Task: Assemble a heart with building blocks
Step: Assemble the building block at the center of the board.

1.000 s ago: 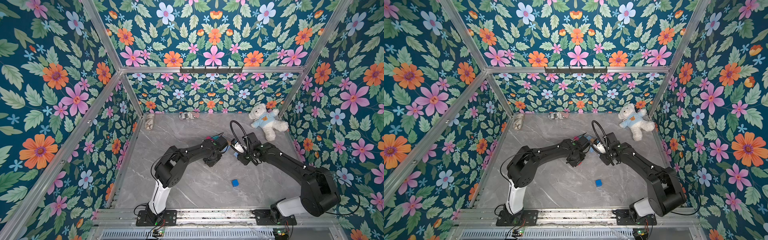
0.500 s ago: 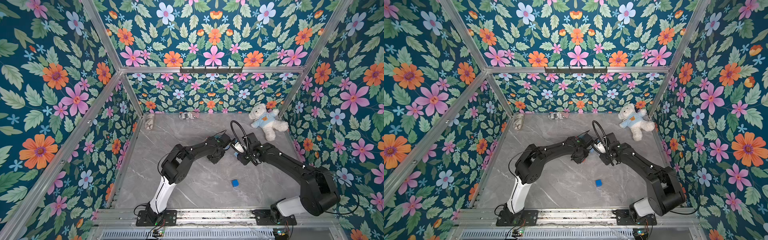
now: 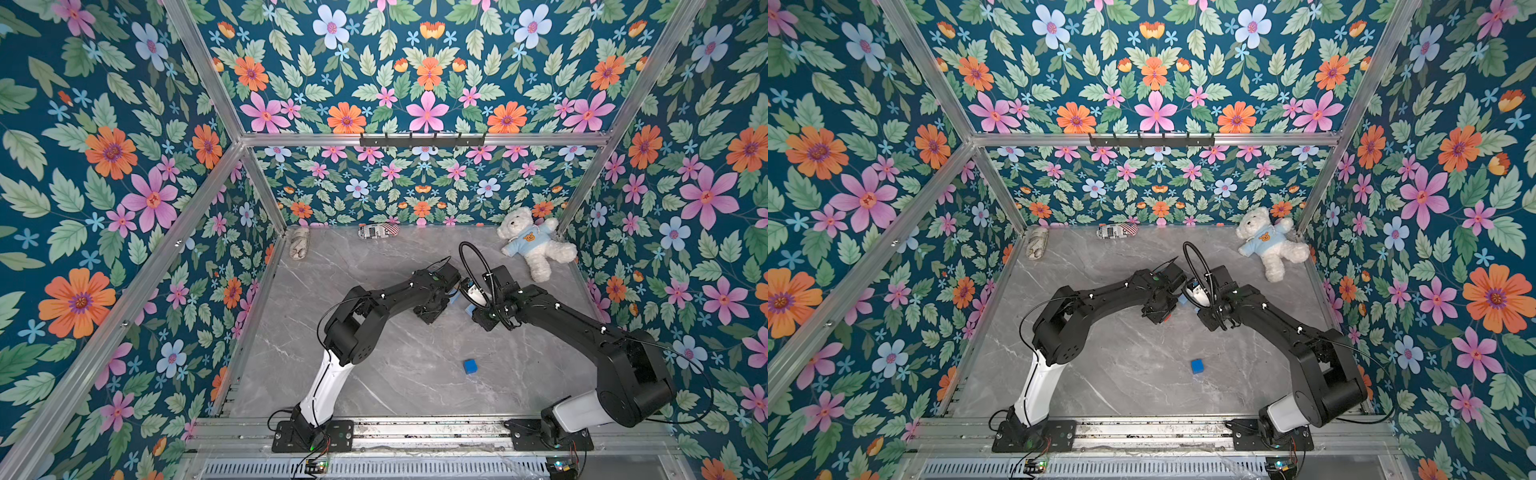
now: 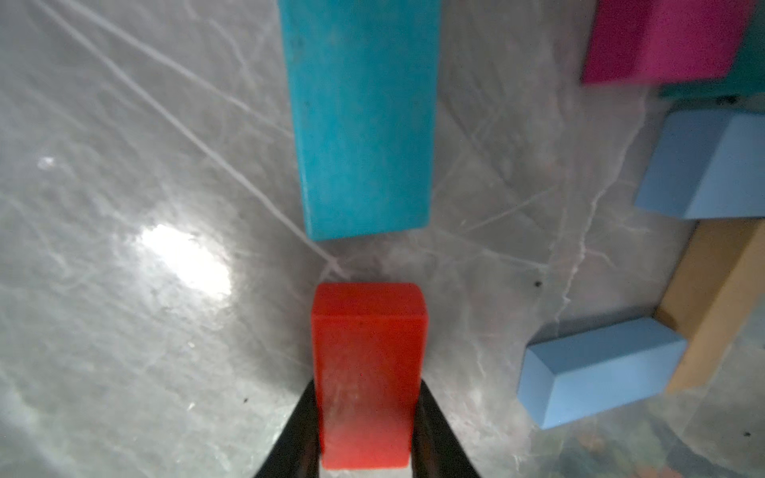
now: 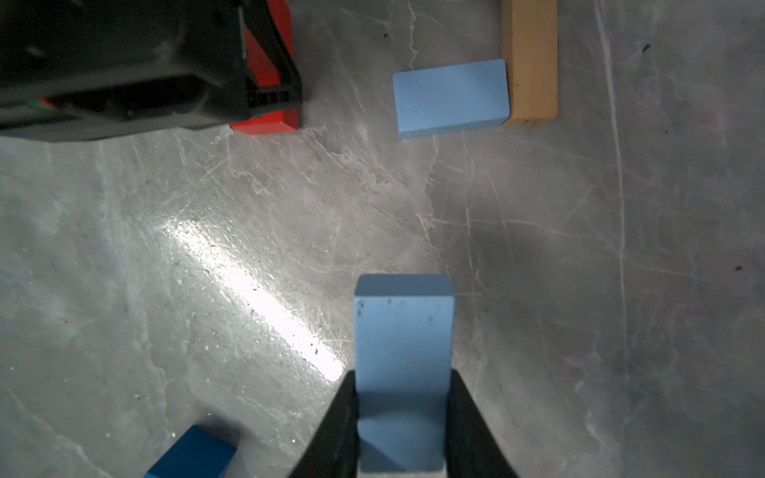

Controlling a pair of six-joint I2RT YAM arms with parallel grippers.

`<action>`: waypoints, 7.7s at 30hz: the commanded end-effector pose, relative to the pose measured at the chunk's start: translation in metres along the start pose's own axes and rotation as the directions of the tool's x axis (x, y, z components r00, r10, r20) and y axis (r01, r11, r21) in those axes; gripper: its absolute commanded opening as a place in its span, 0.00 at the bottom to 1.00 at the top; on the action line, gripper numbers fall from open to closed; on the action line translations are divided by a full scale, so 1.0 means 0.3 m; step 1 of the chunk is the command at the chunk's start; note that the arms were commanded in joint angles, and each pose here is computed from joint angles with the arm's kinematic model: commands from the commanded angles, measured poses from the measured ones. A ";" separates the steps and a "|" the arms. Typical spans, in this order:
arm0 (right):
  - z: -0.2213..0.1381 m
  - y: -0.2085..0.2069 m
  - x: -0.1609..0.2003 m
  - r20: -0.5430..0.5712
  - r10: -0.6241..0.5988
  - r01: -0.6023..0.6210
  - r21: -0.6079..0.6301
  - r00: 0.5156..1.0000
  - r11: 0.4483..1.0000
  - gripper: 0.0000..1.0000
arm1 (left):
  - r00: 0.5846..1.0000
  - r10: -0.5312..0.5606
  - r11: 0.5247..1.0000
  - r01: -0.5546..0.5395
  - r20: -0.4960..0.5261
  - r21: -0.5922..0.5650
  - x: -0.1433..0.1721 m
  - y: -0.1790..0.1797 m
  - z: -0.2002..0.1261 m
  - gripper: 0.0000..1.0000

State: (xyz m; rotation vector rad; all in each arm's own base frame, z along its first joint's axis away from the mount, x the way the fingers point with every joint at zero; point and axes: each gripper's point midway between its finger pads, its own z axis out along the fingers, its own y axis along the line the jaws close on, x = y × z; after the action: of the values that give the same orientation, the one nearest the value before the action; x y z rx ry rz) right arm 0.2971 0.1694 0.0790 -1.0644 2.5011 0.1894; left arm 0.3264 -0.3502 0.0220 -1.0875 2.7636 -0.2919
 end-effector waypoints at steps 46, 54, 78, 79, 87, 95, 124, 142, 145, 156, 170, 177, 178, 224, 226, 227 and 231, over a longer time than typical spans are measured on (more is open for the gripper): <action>0.041 0.039 -0.002 -0.042 -0.003 0.000 -0.090 0.999 0.996 0.00 | 0.999 0.007 0.994 -0.001 0.048 -0.111 -0.075 0.081 0.020 0.63; 0.037 0.035 -0.006 -0.034 0.010 -0.013 -0.082 0.999 0.997 0.00 | 0.999 0.029 0.991 -0.023 0.045 -0.134 -0.074 0.101 -0.008 0.81; 0.040 -0.002 -0.089 0.125 0.870 -0.875 0.164 0.477 0.456 0.00 | 0.923 0.131 0.976 -0.183 0.362 0.114 -0.393 0.022 -0.379 0.96; 0.060 0.022 -0.084 0.111 0.894 -0.896 0.158 0.434 0.415 0.00 | 0.920 0.133 0.976 -0.186 0.369 0.111 -0.411 0.034 -0.385 0.96; 0.166 0.110 -0.081 0.077 0.942 -0.920 0.255 0.326 0.298 0.00 | 0.919 0.137 0.980 -0.179 0.369 0.082 -0.500 0.134 -0.371 0.97; 0.204 0.117 -0.097 0.072 0.954 -0.922 0.285 0.292 0.260 0.00 | 0.926 0.130 0.984 -0.166 0.353 0.072 -0.516 0.194 -0.346 0.97; 0.288 0.168 -0.199 0.047 0.963 -0.920 0.311 0.264 0.237 0.00 | 0.929 0.159 0.982 -0.184 0.335 0.045 -0.549 0.233 -0.309 0.97; 0.313 0.166 -0.209 0.050 0.967 -0.921 0.322 0.248 0.220 0.00 | 0.933 0.155 0.982 -0.181 0.326 0.049 -0.565 0.254 -0.301 0.98; 0.313 0.162 -0.211 0.054 0.967 -0.919 0.327 0.250 0.219 0.00 | 0.933 0.152 0.983 -0.178 0.325 0.053 -0.567 0.257 -0.303 0.97; 0.313 0.144 -0.219 0.065 0.966 -0.917 0.337 0.249 0.213 0.00 | 0.935 0.142 0.984 -0.169 0.326 0.055 -0.573 0.271 -0.301 0.98; 0.318 0.139 -0.202 0.062 0.969 -0.916 0.343 0.241 0.206 0.00 | 0.938 0.130 0.986 -0.158 0.320 0.061 -0.573 0.276 -0.293 0.98; 0.320 0.129 -0.191 0.064 0.970 -0.916 0.348 0.235 0.199 0.00 | 0.940 0.127 0.986 -0.153 0.317 0.060 -0.572 0.280 -0.288 0.98; 0.319 0.127 -0.192 0.065 0.970 -0.917 0.347 0.233 0.198 0.00 | 0.940 0.127 0.986 -0.154 0.318 0.059 -0.572 0.280 -0.288 0.98; 0.372 0.107 -0.216 0.045 0.978 -0.925 0.336 0.203 0.177 0.00 | 0.946 0.120 0.987 -0.145 0.300 0.064 -0.593 0.279 -0.262 0.98; 0.371 0.106 -0.217 0.046 0.978 -0.925 0.336 0.202 0.176 0.00 | 0.947 0.121 0.987 -0.146 0.297 0.063 -0.593 0.280 -0.259 0.98; 0.371 0.106 -0.217 0.046 0.979 -0.926 0.335 0.200 0.174 0.00 | 0.947 0.121 0.987 -0.146 0.296 0.065 -0.593 0.279 -0.259 0.98; 0.373 0.105 -0.222 0.048 0.979 -0.928 0.331 0.199 0.172 0.00 | 0.949 0.121 0.987 -0.146 0.292 0.064 -0.594 0.280 -0.254 0.98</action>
State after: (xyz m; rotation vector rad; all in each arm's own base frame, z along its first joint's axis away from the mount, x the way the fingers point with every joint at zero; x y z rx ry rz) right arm 0.3487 0.2670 0.0157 0.8505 2.8340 0.0530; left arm 0.3834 -0.1589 0.0902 -0.8573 2.5176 -0.2209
